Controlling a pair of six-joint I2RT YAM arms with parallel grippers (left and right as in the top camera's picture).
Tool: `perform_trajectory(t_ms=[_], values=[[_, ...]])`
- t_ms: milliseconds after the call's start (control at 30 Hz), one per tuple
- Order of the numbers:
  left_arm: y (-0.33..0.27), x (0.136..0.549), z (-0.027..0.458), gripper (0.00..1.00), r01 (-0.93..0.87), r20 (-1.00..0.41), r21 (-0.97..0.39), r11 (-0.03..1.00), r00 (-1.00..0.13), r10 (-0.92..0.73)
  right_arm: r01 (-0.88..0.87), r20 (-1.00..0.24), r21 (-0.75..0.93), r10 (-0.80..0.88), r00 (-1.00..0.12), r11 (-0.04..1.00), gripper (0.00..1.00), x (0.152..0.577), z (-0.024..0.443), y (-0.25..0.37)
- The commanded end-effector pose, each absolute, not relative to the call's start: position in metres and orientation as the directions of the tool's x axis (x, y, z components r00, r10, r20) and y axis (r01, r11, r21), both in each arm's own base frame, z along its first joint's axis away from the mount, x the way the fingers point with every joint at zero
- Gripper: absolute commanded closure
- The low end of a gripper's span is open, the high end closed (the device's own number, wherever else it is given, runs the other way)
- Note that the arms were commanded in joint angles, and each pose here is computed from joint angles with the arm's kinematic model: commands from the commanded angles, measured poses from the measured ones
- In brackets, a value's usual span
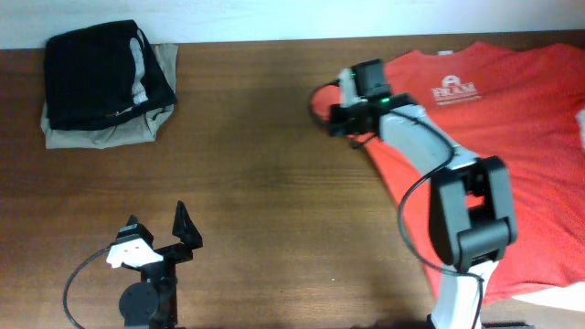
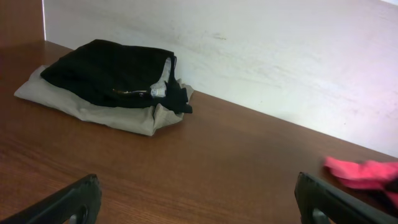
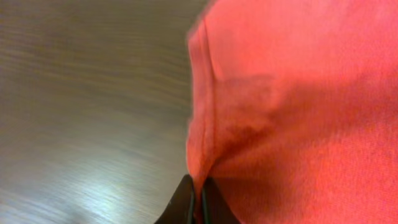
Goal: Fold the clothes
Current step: 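Drag the orange t-shirt leftward to the table center with the right gripper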
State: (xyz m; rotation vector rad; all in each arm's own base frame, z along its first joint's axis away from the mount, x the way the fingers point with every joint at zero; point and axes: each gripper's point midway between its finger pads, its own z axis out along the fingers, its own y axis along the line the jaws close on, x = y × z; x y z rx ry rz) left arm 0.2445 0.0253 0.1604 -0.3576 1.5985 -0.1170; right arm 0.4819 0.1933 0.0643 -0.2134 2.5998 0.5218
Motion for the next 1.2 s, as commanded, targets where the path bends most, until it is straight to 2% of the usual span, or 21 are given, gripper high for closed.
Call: perform_trajectory(t_ms=[0, 167, 333, 467, 500, 533, 567, 600, 633, 667, 733, 800, 833, 900, 967, 1000, 1067, 1133, 1167], values=[[0.026, 0.244, 0.16, 0.01, -0.156, -0.959, -0.277, 0.948, -0.022, -0.284, -0.39, -0.559, 0.45, -0.088, -0.824, 0.803, 0.96, 0.453, 0.114, 0.305], [0.026, 0.244, 0.16, 0.01, -0.155, -0.959, -0.277, 0.948, -0.022, -0.284, -0.563, -0.619, 0.508, -0.179, -0.765, 0.652, 0.96, 0.376, 0.133, 0.43], [0.026, 0.244, 0.16, 0.01, -0.156, -0.959, -0.277, 0.948, -0.022, -0.284, -0.667, -0.609, 0.535, -0.31, -0.73, 0.518, 0.96, 0.304, 0.135, 0.482], [0.026, 0.244, 0.16, 0.01, -0.155, -0.959, -0.277, 0.948, -0.022, -0.284, -0.703, -0.603, 0.533, -0.372, -0.706, 0.47, 0.96, 0.263, 0.133, 0.504], [0.026, 0.244, 0.16, 0.01, -0.156, -0.959, -0.277, 0.948, -0.022, -0.284, -0.704, -0.602, 0.533, -0.374, -0.705, 0.469, 0.74, 0.262, 0.133, 0.504], [0.026, 0.244, 0.16, 0.01, -0.156, -0.959, -0.277, 0.948, -0.022, -0.284, -0.698, -0.595, 0.534, -0.375, -0.711, 0.477, 0.41, 0.263, 0.131, 0.502], [0.026, 0.244, 0.16, 0.01, -0.155, -0.959, -0.277, 0.948, -0.022, -0.284, -0.688, -0.585, 0.532, -0.373, -0.72, 0.493, 0.31, 0.267, 0.129, 0.497], [0.026, 0.244, 0.16, 0.01, -0.155, -0.959, -0.277, 0.948, -0.022, -0.284, -0.675, -0.574, 0.529, -0.369, -0.731, 0.515, 0.29, 0.273, 0.126, 0.491], [0.026, 0.244, 0.16, 0.01, -0.155, -0.959, -0.277, 0.948, -0.022, -0.284, -0.645, -0.552, 0.516, -0.357, -0.754, 0.564, 0.19, 0.287, 0.122, 0.475], [0.026, 0.244, 0.16, 0.01, -0.155, -0.959, -0.277, 0.948, -0.022, -0.284, -0.613, -0.529, 0.499, -0.346, -0.775, 0.612, 0.16, 0.298, 0.118, 0.459], [0.026, 0.244, 0.16, 0.01, -0.155, -0.959, -0.277, 0.948, -0.022, -0.284, -0.497, -0.473, 0.449, -0.274, -0.837, 0.742, 0.08, 0.337, 0.118, 0.399], [0.026, 0.244, 0.16, 0.01, -0.156, -0.959, -0.277, 0.948, -0.022, -0.284, -0.356, -0.431, 0.428, -0.159, -0.888, 0.831, 0.01, 0.376, 0.13, 0.329], [0.026, 0.244, 0.16, 0.01, -0.155, -0.959, -0.277, 0.948, -0.022, -0.284, -0.239, -0.407, 0.423, -0.053, -0.912, 0.874, 0.01, 0.401, 0.141, 0.272], [0.026, 0.244, 0.16, 0.01, -0.155, -0.959, -0.277, 0.948, -0.022, -0.284, -0.09, -0.385, 0.417, 0.086, -0.919, 0.904, 0.01, 0.426, 0.149, 0.202], [0.026, 0.244, 0.16, 0.01, -0.155, -0.959, -0.277, 0.948, -0.022, -0.284, 0.082, -0.314, 0.354, 0.201, -0.928, 0.932, 0.01, 0.434, 0.133, 0.102], [0.026, 0.244, 0.16, 0.01, -0.155, -0.959, -0.277, 0.948, -0.022, -0.284, 0.189, -0.261, 0.33, 0.281, -0.924, 0.925, 0.05, 0.431, 0.123, 0.062], [0.026, 0.244, 0.16, 0.01, -0.155, -0.959, -0.277, 0.948, -0.022, -0.284, 0.32, -0.196, 0.291, 0.383, -0.902, 0.902, 0.17, 0.424, 0.106, 0.011], [0.026, 0.244, 0.16, 0.01, -0.156, -0.959, -0.277, 0.948, -0.022, -0.284, 0.438, -0.119, 0.241, 0.474, -0.872, 0.866, 0.34, 0.412, 0.081, -0.034], [0.026, 0.244, 0.16, 0.01, -0.156, -0.959, -0.277, 0.948, -0.022, -0.284, 0.483, -0.077, 0.206, 0.506, -0.859, 0.851, 0.46, 0.404, 0.067, -0.05]])
